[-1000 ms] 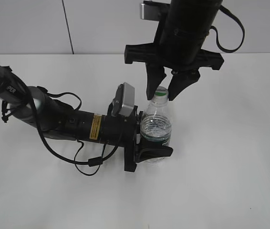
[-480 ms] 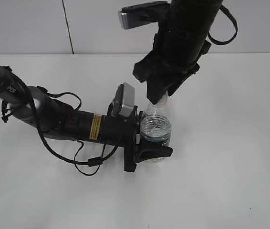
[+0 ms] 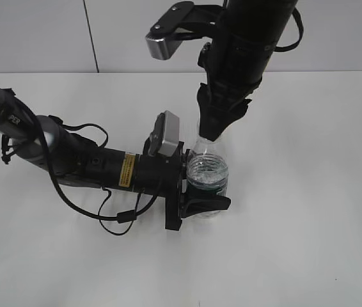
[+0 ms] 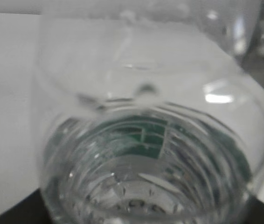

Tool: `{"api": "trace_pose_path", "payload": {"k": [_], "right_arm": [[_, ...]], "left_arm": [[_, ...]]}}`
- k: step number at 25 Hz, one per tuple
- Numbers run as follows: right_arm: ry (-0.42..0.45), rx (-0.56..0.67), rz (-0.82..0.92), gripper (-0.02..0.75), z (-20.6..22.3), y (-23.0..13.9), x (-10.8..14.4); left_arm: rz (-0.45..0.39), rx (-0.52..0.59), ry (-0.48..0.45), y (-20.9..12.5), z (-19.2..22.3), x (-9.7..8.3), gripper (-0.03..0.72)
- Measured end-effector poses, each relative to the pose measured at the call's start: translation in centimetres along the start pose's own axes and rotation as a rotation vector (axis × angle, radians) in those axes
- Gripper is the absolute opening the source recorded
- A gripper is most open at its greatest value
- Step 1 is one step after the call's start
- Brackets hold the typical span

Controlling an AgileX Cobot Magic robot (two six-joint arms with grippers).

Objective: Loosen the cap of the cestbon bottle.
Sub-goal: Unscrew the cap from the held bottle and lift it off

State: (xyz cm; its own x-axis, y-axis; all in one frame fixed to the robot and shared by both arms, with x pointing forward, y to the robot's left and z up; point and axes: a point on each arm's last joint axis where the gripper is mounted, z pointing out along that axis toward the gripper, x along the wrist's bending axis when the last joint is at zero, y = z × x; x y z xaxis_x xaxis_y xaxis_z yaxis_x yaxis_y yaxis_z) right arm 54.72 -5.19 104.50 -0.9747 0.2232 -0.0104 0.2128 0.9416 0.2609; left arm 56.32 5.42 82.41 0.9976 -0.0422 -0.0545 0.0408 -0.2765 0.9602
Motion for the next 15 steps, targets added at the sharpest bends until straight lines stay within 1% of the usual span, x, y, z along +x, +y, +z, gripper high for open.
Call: {"api": "trace_pose_path", "payload": {"k": [6, 15], "right_arm": [[-0.004, -0.003, -0.183, 0.3, 0.0, 0.03, -0.04], [-0.011, -0.006, -0.399, 0.298, -0.04, 0.06, -0.07]], "left_arm": [[-0.002, -0.001, 0.0, 0.0, -0.03, 0.02, 0.406], [-0.003, -0.009, -0.004, 0.07, -0.06, -0.01, 0.406]]}}
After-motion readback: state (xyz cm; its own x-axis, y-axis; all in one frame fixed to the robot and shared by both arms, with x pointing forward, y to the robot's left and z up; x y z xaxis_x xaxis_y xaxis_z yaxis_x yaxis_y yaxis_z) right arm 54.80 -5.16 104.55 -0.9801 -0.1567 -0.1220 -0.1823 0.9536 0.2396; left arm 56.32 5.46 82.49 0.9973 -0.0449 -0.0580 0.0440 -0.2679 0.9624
